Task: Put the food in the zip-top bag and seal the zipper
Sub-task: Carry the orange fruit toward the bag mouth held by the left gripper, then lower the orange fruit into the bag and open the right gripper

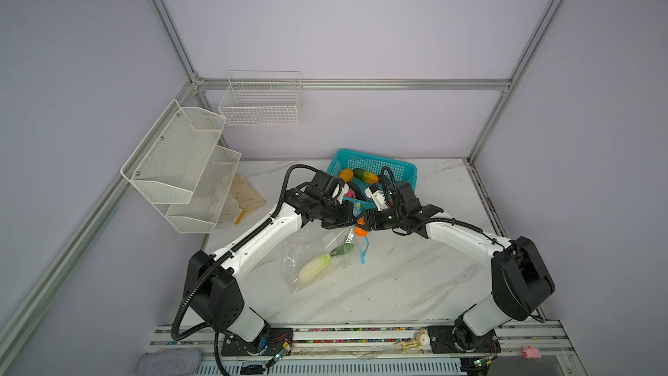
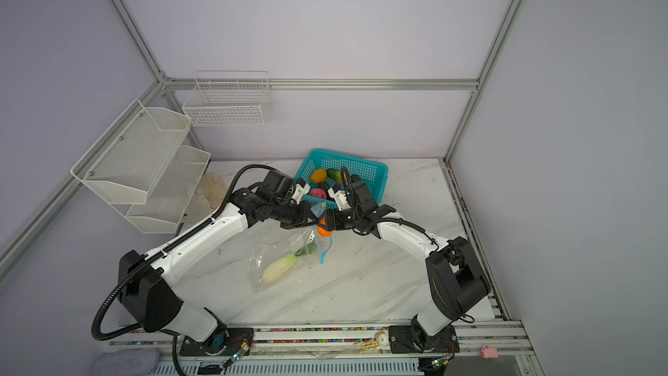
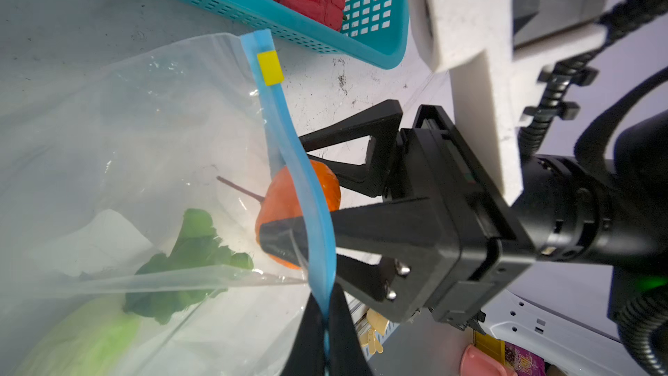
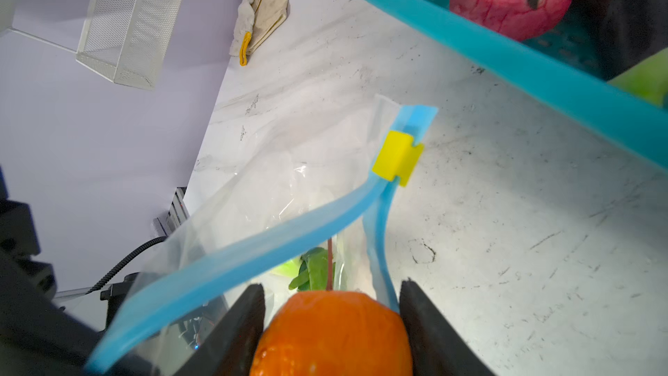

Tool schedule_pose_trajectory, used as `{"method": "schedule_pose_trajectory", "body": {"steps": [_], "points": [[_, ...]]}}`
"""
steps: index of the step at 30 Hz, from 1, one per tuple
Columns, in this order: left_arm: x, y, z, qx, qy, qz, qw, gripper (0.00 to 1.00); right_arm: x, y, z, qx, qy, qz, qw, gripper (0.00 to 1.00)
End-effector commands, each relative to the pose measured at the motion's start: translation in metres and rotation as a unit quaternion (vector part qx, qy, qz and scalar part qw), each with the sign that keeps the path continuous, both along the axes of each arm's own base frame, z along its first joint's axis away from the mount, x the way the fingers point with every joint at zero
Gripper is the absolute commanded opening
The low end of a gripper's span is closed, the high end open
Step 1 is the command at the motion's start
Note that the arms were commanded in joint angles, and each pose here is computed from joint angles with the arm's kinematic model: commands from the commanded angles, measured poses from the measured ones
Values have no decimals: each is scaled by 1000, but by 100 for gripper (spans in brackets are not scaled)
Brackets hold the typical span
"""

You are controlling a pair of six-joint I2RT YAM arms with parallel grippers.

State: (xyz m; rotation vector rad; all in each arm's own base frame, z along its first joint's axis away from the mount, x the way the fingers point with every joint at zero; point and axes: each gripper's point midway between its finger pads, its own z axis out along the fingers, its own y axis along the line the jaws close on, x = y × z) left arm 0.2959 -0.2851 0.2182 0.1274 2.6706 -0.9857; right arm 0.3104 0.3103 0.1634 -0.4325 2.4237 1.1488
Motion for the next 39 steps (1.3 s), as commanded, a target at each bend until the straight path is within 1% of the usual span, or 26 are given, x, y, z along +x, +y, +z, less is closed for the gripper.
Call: {"method": "schedule_pose_trajectory", "body": {"steps": [1, 15, 22, 27, 39], "points": [[3, -7, 15, -20, -22, -4, 1000, 0, 4, 7, 8, 14, -10, 1, 1000, 61], [2, -8, 14, -20, -21, -6, 1000, 0, 5, 11, 7, 21, -5, -1, 1000, 63], [2, -8, 14, -21, -23, -7, 999, 0, 4, 10, 7, 18, -6, -3, 1000, 69], [2, -6, 14, -20, -23, -6, 1000, 0, 4, 11, 8, 16, -7, -3, 1000, 71], [1, -6, 14, -22, -23, -5, 999, 0, 4, 10, 19, 14, -18, -7, 1000, 72]]}}
